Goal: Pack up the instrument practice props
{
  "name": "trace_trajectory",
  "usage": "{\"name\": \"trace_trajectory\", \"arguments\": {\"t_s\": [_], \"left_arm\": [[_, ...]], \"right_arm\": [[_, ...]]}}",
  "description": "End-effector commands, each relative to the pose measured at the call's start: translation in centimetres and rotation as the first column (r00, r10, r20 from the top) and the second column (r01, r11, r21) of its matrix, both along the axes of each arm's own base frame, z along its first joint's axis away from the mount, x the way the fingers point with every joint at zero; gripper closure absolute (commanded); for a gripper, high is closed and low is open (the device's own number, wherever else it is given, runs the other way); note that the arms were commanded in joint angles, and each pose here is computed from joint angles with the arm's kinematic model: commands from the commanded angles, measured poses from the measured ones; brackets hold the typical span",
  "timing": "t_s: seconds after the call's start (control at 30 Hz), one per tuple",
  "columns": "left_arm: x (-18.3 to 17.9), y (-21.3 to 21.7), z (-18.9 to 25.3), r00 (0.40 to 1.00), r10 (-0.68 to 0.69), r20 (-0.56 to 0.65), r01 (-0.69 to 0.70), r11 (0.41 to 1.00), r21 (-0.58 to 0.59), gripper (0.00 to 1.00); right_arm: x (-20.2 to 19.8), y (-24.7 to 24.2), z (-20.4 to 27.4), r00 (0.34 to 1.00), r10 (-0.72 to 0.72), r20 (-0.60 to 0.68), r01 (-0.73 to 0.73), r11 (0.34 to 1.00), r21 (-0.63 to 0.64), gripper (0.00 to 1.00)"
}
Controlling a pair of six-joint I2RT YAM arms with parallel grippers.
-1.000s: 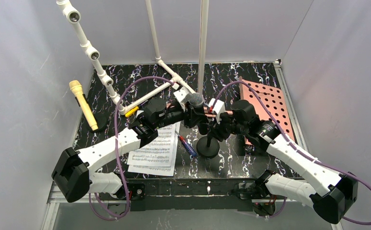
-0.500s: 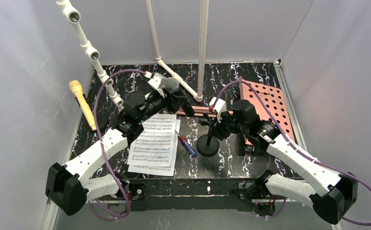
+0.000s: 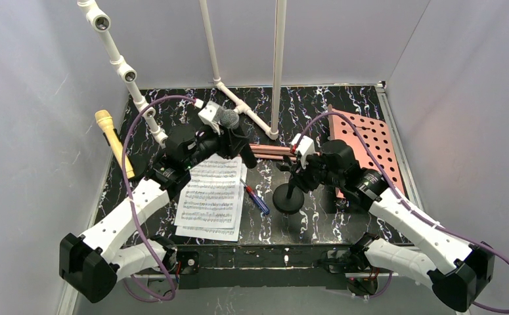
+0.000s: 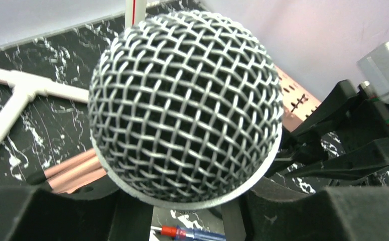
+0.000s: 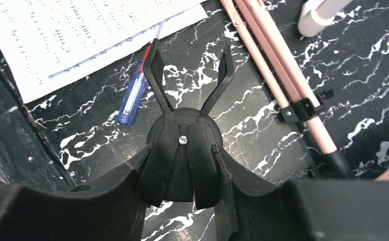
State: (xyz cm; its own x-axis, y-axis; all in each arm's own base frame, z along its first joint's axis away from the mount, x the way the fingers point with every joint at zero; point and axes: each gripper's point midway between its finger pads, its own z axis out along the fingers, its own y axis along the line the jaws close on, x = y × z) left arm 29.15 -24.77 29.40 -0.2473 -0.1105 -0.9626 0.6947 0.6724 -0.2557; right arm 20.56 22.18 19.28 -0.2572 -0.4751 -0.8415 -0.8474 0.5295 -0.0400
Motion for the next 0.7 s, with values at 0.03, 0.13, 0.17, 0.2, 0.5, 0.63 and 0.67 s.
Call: {"name": "trace_trajectory", "arguments": {"t_s": [0.03,0.13,0.17,0.2,0.5,0.63,0.67], "left_arm": [[-0.5,-0.4,-1.3,0.987,-0.03,-0.158,0.042,0.997,0.07,1.0],[-1.6,-0.7,-3.7,0.945,-0.048,-0.325,0.087,0.99,0.107,1.0],[-2.1,-1.0,-4.3,0.925,-0.061,-0.376,0.105,0.99,0.097,1.0],[-2.5,-1.1,-4.8,0.904,-0.059,-0.423,0.107,0.99,0.091,1.0],[-5.7,-0.7,-13.5,0.664,0.051,-0.746,0.088,0.985,0.145,1.0],[-6.4,-0.6,-16.7,0.615,0.1,-0.782,0.094,0.976,0.198,1.0],[-6.4,-0.8,-17.4,0.611,0.105,-0.785,0.095,0.974,0.205,1.0]], "right_arm": [[0.8,-1.1,1.2,0.995,-0.074,0.065,0.073,0.997,0.024,0.99],[1.0,-1.4,1.4,0.992,-0.098,0.077,0.096,0.995,0.026,0.99],[1.1,-1.4,1.5,0.991,-0.103,0.081,0.101,0.994,0.03,0.99],[1.1,-1.5,1.6,0.991,-0.106,0.086,0.104,0.994,0.034,0.99],[1.2,-1.5,1.9,0.988,-0.119,0.103,0.113,0.992,0.057,0.99],[1.2,-1.5,2.1,0.987,-0.121,0.108,0.114,0.991,0.067,0.99],[1.2,-1.6,2.2,0.986,-0.121,0.111,0.114,0.991,0.069,0.99]]}}
